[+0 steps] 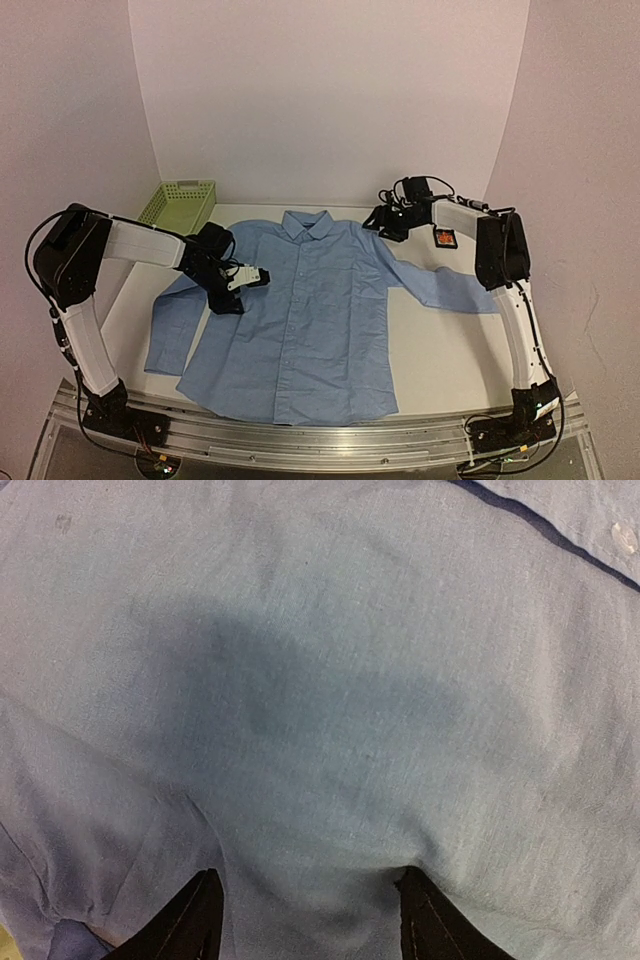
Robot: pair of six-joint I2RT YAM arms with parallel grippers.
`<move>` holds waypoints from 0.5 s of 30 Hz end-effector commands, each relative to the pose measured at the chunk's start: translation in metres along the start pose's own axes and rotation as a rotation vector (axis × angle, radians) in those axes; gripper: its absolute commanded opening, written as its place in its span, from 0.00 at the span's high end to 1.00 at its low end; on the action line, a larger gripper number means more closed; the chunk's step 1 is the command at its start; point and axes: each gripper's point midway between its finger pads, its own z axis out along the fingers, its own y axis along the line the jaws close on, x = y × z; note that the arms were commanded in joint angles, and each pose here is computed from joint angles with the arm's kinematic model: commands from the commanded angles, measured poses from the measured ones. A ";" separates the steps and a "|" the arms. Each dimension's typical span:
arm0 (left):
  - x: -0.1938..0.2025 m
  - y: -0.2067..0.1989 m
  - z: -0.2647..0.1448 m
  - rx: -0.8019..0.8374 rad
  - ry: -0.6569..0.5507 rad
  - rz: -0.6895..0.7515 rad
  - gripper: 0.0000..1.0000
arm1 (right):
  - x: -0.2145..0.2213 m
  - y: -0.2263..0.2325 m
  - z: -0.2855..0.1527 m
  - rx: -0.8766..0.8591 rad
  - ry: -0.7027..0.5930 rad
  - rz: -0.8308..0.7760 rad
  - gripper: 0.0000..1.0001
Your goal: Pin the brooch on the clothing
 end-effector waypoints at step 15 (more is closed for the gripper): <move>0.062 -0.048 0.029 0.108 0.164 0.067 0.46 | -0.067 -0.043 -0.034 0.142 -0.220 0.025 1.00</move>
